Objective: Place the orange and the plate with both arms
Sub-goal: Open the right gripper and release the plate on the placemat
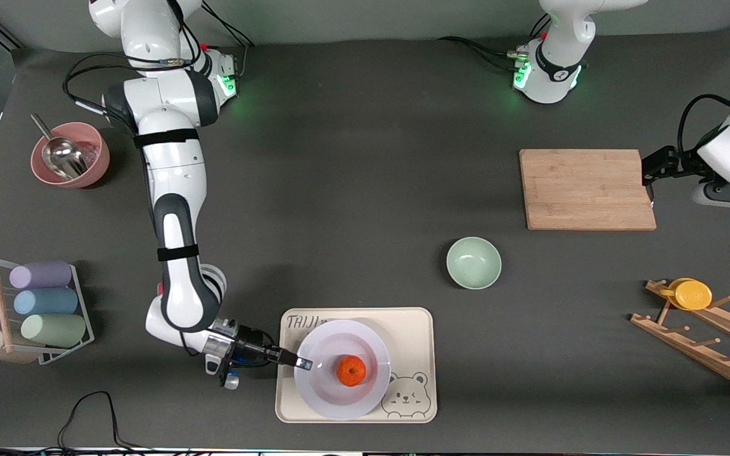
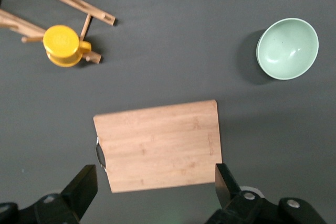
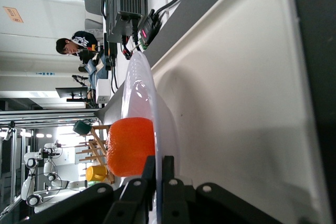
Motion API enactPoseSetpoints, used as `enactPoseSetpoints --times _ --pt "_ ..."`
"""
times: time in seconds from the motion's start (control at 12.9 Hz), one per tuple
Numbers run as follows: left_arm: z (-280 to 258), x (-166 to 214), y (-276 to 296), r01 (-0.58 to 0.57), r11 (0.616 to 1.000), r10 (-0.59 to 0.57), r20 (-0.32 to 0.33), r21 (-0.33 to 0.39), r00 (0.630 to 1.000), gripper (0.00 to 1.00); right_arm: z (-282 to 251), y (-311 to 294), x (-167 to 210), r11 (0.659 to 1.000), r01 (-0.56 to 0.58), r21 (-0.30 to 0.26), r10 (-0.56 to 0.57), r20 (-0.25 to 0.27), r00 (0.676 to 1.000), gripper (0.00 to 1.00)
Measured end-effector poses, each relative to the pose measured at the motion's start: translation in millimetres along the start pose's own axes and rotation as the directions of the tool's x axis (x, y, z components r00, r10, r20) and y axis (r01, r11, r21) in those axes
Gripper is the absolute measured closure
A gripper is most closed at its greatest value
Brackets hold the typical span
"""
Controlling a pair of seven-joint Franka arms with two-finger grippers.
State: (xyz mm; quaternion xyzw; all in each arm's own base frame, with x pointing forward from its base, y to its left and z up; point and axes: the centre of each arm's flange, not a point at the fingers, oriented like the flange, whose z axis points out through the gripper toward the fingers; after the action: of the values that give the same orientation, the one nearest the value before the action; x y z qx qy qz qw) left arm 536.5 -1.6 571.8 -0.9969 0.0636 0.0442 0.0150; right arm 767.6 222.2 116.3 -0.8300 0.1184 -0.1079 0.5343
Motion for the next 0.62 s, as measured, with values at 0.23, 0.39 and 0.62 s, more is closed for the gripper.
enactPoseSetpoints --times 0.23,0.39,0.62 --pt "-24 -7 0 0.039 0.999 -0.039 -0.016 0.001 0.999 0.0 8 0 -5 1.0 -0.008 0.003 0.008 -0.009 1.0 0.92" --pt "-26 -7 1 0.044 0.999 -0.044 -0.021 -0.008 0.999 0.0 8 4 -6 1.0 -0.011 -0.001 0.011 -0.008 1.0 0.92" --pt "-28 -6 3 0.04 0.999 -0.04 -0.026 -0.007 0.999 0.0 9 7 -6 1.0 -0.012 -0.003 0.012 -0.007 1.0 0.85"
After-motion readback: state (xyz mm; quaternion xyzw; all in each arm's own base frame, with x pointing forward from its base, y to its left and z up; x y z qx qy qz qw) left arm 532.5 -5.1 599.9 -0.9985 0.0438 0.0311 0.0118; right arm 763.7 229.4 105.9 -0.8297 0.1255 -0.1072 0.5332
